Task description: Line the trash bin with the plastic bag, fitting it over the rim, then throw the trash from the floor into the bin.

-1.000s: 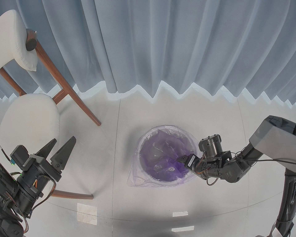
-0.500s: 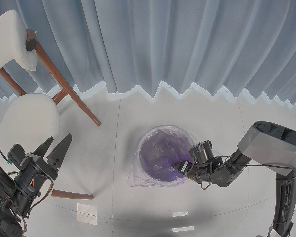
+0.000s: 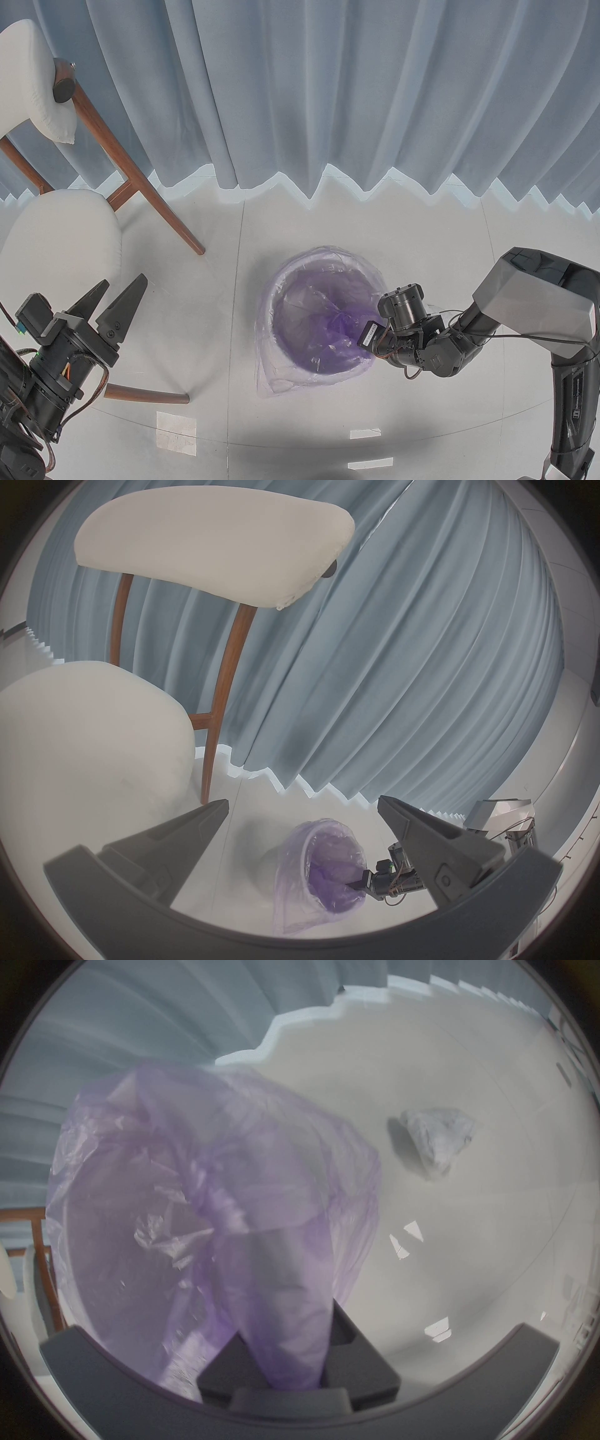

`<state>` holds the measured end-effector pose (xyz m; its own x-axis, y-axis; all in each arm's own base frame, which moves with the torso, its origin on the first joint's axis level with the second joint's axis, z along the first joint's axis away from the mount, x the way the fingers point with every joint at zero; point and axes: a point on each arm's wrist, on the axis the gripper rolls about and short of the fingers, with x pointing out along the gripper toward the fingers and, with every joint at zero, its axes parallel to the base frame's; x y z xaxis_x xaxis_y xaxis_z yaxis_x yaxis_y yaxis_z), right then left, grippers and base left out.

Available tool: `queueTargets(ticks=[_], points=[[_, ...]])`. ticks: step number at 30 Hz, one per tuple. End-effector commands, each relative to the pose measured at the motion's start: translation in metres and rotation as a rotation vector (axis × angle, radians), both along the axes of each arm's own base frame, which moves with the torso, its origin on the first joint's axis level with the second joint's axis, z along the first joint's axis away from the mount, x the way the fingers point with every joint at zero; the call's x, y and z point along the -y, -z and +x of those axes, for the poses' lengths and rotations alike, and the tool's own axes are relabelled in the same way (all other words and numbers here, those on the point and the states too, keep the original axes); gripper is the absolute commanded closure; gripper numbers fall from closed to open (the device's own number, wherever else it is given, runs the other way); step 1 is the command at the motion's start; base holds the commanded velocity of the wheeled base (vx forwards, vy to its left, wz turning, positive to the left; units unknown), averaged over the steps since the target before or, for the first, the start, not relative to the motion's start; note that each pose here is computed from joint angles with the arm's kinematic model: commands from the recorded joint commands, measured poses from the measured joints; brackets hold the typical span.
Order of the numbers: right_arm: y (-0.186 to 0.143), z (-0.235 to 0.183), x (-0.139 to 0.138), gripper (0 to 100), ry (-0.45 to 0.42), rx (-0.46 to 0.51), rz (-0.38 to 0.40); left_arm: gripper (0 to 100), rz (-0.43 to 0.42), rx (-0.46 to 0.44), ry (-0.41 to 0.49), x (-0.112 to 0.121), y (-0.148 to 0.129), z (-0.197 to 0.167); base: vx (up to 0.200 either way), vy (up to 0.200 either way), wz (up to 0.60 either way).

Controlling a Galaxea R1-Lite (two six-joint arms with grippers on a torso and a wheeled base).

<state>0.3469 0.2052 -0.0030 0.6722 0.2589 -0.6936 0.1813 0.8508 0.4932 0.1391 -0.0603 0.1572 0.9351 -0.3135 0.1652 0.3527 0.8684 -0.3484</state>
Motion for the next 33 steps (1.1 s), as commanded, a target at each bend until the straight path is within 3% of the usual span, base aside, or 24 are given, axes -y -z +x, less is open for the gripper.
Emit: queueTargets(ticks=[1, 5, 10, 13, 15, 16, 20, 25, 33], points=[[-0.009, 0.004, 0.001, 100, -0.008, 0.04, -0.018, 0, 0.008, -0.016, 0.0, -0.001, 0.004, -0.002, 0.0, 0.0, 0.0], [-0.033, 0.005, 0.008, 100, -0.057, 0.101, -0.059, 0, 0.01, -0.017, 0.008, -0.001, 0.004, -0.002, 0.0, 0.0, 0.0], [-0.055, 0.007, 0.025, 100, -0.202, 0.153, -0.154, 0, 0.012, -0.021, 0.023, 0.001, 0.005, -0.002, 0.0, 0.0, 0.0], [-0.061, 0.008, 0.043, 100, -0.391, 0.21, -0.255, 0, 0.009, -0.024, 0.039, 0.003, 0.005, -0.003, 0.0, 0.0, 0.0], [-0.061, 0.008, 0.043, 100, -0.391, 0.21, -0.255, 0, 0.009, -0.024, 0.039, 0.003, 0.005, -0.003, 0.0, 0.0, 0.0], [-0.062, 0.017, 0.067, 100, -0.567, 0.282, -0.345, 0, 0.004, -0.034, 0.047, 0.004, 0.006, -0.003, 0.0, 0.0, 0.0], [-0.057, 0.025, 0.088, 100, -0.737, 0.353, -0.419, 0, -0.013, -0.073, 0.066, 0.007, 0.009, -0.004, 0.0, 0.0, 0.0], [-0.052, 0.037, 0.094, 100, -0.843, 0.422, -0.487, 0, 0.0, -0.104, 0.096, 0.013, 0.014, -0.002, 0.0, 0.0, 0.0], [-0.045, 0.059, 0.075, 100, -0.884, 0.474, -0.509, 0, 0.0, -0.106, 0.107, 0.015, 0.014, -0.003, 0.0, 0.0, 0.0]])
